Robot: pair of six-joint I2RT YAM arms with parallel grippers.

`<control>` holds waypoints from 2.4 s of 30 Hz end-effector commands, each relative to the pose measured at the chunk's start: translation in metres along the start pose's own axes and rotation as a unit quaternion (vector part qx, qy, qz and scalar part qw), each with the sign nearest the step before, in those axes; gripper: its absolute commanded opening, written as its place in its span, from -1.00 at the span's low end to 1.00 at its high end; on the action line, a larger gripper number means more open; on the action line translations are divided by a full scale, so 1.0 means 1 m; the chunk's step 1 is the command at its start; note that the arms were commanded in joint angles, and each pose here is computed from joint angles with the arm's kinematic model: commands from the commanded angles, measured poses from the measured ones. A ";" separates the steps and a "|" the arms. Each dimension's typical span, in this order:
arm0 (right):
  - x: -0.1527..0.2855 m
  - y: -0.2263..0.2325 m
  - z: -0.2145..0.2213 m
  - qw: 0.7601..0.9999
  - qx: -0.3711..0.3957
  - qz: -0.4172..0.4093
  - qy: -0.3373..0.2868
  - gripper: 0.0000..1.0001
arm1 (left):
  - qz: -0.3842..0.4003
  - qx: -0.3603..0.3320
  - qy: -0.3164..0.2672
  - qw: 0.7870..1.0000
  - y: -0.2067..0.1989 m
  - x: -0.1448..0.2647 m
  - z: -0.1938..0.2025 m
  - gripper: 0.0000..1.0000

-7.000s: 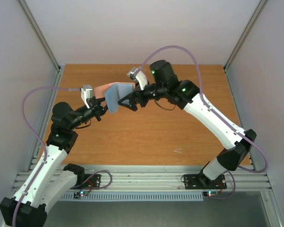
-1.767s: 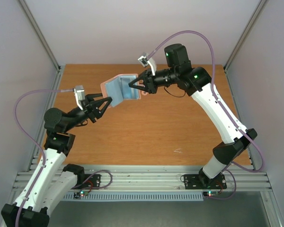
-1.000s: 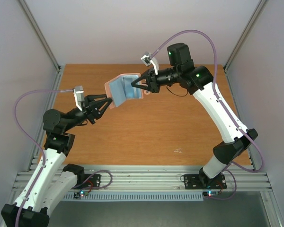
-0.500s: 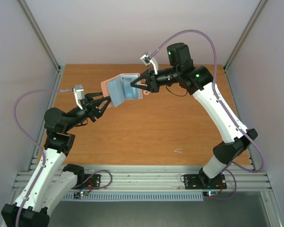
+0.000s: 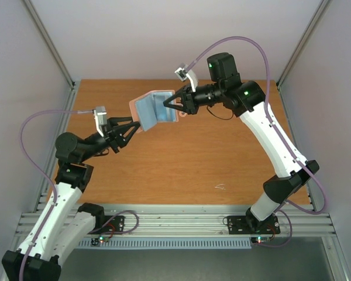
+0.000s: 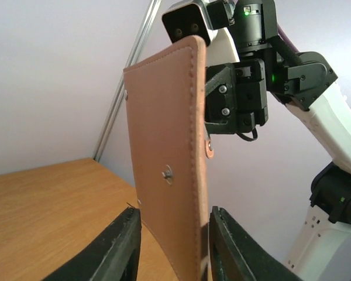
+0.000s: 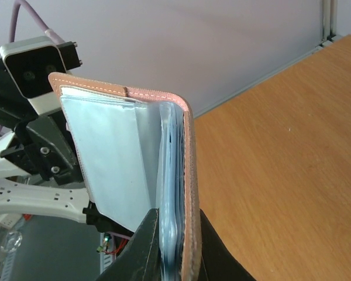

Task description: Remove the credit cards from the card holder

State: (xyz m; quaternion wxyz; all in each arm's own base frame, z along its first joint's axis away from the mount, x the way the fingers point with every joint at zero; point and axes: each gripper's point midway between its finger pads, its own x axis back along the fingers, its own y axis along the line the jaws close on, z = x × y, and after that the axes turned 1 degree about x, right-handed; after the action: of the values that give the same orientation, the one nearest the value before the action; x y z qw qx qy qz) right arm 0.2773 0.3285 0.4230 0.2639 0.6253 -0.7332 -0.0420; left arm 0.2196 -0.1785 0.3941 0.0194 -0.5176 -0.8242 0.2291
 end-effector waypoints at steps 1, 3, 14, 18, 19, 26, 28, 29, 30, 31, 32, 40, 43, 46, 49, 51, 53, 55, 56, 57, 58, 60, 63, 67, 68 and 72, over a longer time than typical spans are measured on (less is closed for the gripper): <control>0.008 0.013 -0.008 1.000 0.020 -0.006 -0.007 -0.98 | 0.009 -0.024 -0.016 1.000 -0.003 -0.004 -0.015 -0.43; 0.009 0.016 -0.008 1.000 0.019 -0.012 -0.008 -0.98 | -0.003 -0.022 -0.021 1.000 0.001 -0.005 -0.017 -0.50; 0.007 0.006 -0.008 1.000 0.023 0.011 -0.008 -0.98 | -0.002 -0.009 -0.002 1.000 0.006 -0.006 -0.006 -0.06; 0.009 0.002 -0.010 0.999 0.024 0.023 -0.010 -0.98 | -0.001 -0.028 -0.001 1.000 0.003 -0.004 -0.004 -0.04; 0.008 0.000 -0.010 0.999 0.021 0.025 -0.007 -0.98 | -0.001 -0.034 -0.002 0.999 0.002 -0.003 -0.004 -0.04; 0.011 -0.001 -0.012 0.999 0.013 0.036 -0.002 -0.98 | 0.031 -0.038 0.009 0.999 -0.014 -0.007 0.002 -0.04; 0.013 0.000 -0.011 0.999 0.013 0.042 -0.001 -0.98 | 0.032 -0.033 0.007 0.999 -0.015 -0.007 0.003 -0.03; 0.014 0.000 -0.010 0.999 0.011 0.042 0.000 -0.98 | 0.030 -0.027 0.003 0.999 -0.015 -0.007 0.002 -0.02; 0.015 0.002 -0.010 0.999 0.012 0.043 0.000 -0.98 | 0.028 -0.026 -0.002 0.999 -0.015 -0.006 0.000 0.00; 0.016 0.002 -0.009 0.999 0.011 0.044 0.001 -0.98 | 0.024 -0.021 -0.007 0.999 -0.015 -0.006 -0.001 0.02; 0.017 0.004 -0.008 0.999 0.011 0.044 0.002 -0.98 | 0.020 -0.015 -0.012 1.000 -0.014 -0.005 -0.003 0.03; 0.013 0.014 0.000 1.000 0.000 0.031 0.002 -0.98 | -0.012 0.026 -0.027 0.999 -0.004 -0.004 -0.007 0.03; 0.014 0.018 0.000 0.999 -0.002 0.032 0.001 -0.97 | -0.018 0.032 -0.030 0.999 -0.001 -0.004 -0.007 -0.12; 0.014 0.023 0.003 1.000 -0.004 0.029 0.003 -0.98 | -0.019 0.039 -0.031 0.999 0.001 -0.005 -0.006 -0.33; 0.014 0.030 0.005 1.000 -0.015 0.016 0.005 -0.98 | -0.023 0.041 -0.036 0.998 0.002 -0.004 -0.007 -0.52; 0.014 0.032 0.007 1.000 -0.017 0.015 0.007 -0.98 | -0.020 0.044 -0.040 0.998 0.000 -0.002 -0.007 -0.62; 0.015 0.033 0.008 1.000 -0.018 0.015 0.007 -0.98 | -0.016 0.045 -0.041 0.998 -0.003 -0.001 -0.007 -0.76; 0.015 0.036 0.009 1.000 -0.021 0.009 0.009 -0.98 | -0.015 0.048 -0.040 0.998 -0.003 -0.001 -0.007 -0.88; 0.015 0.038 0.010 1.000 -0.022 0.004 0.010 -0.98 | -0.013 0.049 -0.041 0.998 -0.005 0.000 -0.007 -0.90; 0.016 0.038 0.011 1.000 -0.023 0.003 0.011 -0.98 | -0.011 0.050 -0.040 0.998 -0.005 0.000 -0.006 -0.90; 0.016 0.038 0.012 1.000 -0.024 0.004 0.013 -0.98 | -0.011 0.051 -0.041 0.998 -0.005 0.001 -0.006 -0.90; 0.015 0.038 0.014 0.999 -0.029 0.003 0.016 -0.97 | -0.016 0.054 -0.038 0.998 -0.003 0.001 -0.002 -0.99; 0.008 0.040 0.015 0.999 -0.034 -0.005 0.019 -0.88 | -0.029 0.056 -0.041 0.997 0.003 0.001 -0.002 -1.00; -0.018 0.040 0.021 0.999 -0.025 -0.003 0.040 -0.44 | -0.010 0.048 -0.040 0.998 -0.005 -0.004 -0.007 -1.00; -0.024 0.039 0.022 0.999 -0.025 -0.005 0.044 -0.26 | -0.013 0.053 -0.040 0.998 -0.003 -0.005 -0.007 -1.00; -0.040 0.027 0.030 0.997 -0.010 0.046 0.057 0.36 | -0.041 0.073 -0.048 0.995 0.009 -0.007 -0.010 -0.99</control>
State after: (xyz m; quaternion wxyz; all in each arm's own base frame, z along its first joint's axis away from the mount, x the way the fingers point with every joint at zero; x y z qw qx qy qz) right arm 0.2337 0.3510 0.4062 0.3187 0.6168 -0.7189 -0.0337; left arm 0.2293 -0.1818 0.3834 0.0525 -0.4802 -0.8215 0.3030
